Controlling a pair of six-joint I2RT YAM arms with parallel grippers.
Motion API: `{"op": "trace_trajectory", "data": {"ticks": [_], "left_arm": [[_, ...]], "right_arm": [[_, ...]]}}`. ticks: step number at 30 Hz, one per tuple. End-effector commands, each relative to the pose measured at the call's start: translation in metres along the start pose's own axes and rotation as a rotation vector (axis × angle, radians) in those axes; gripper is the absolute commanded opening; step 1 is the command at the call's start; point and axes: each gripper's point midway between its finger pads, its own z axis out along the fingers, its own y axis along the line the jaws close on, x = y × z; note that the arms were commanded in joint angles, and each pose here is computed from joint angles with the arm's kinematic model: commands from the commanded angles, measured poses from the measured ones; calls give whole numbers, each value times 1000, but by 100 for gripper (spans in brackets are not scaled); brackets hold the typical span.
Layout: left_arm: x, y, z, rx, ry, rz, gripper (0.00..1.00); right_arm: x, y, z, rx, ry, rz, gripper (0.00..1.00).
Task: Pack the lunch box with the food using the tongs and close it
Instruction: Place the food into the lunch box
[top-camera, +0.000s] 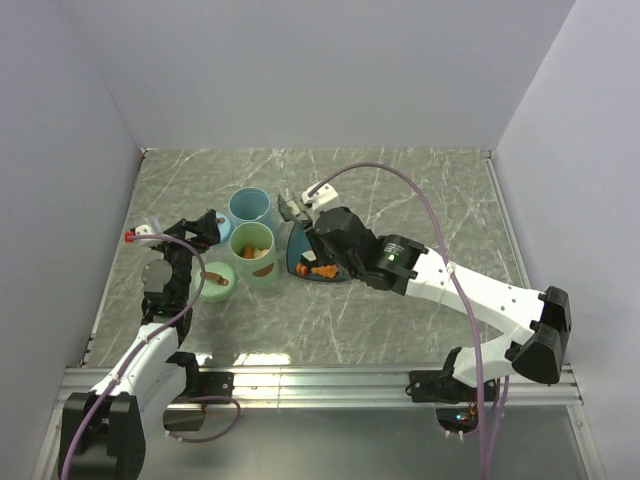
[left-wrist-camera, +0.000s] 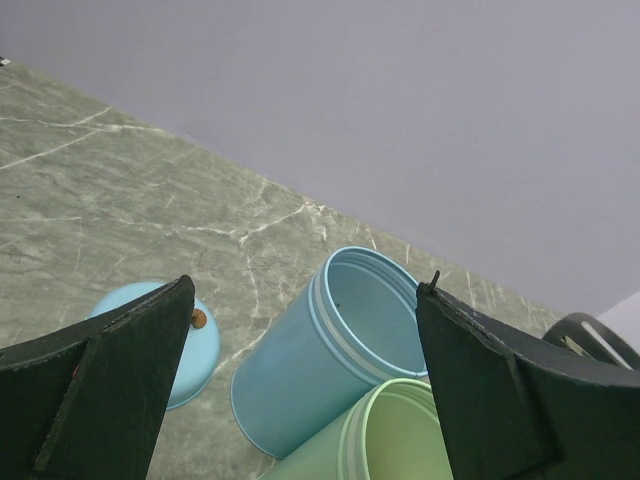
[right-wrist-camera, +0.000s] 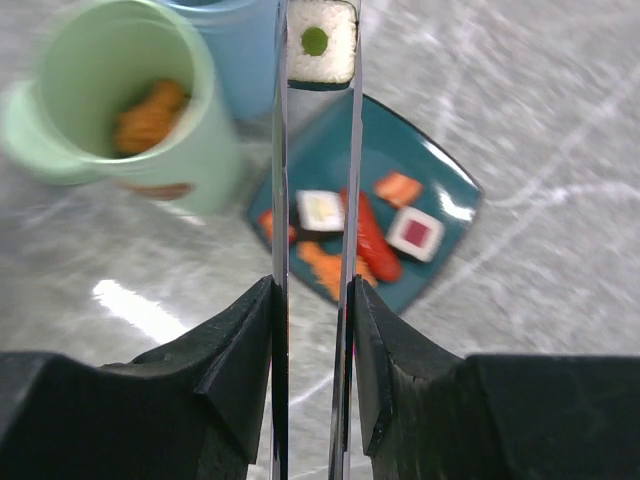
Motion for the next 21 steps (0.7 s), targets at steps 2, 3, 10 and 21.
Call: {"op": "trace_trajectory", "data": {"ticks": [2, 3, 10, 21], "left_arm": [[-13, -7, 3, 19, -44, -10, 99], [-13, -6, 3, 17, -44, -9, 99], [-15, -7, 3, 18, -48, -10, 100], [-14, -6, 3, 15, -47, -10, 99]], "right_arm": [[-49, 29, -29, -119, -156, 2, 34], [-49, 38, -31, -150, -159, -11, 34], [-49, 59, -31, -203, -147, -49, 35], [-45, 69, -24, -218, -128, -78, 59]]}}
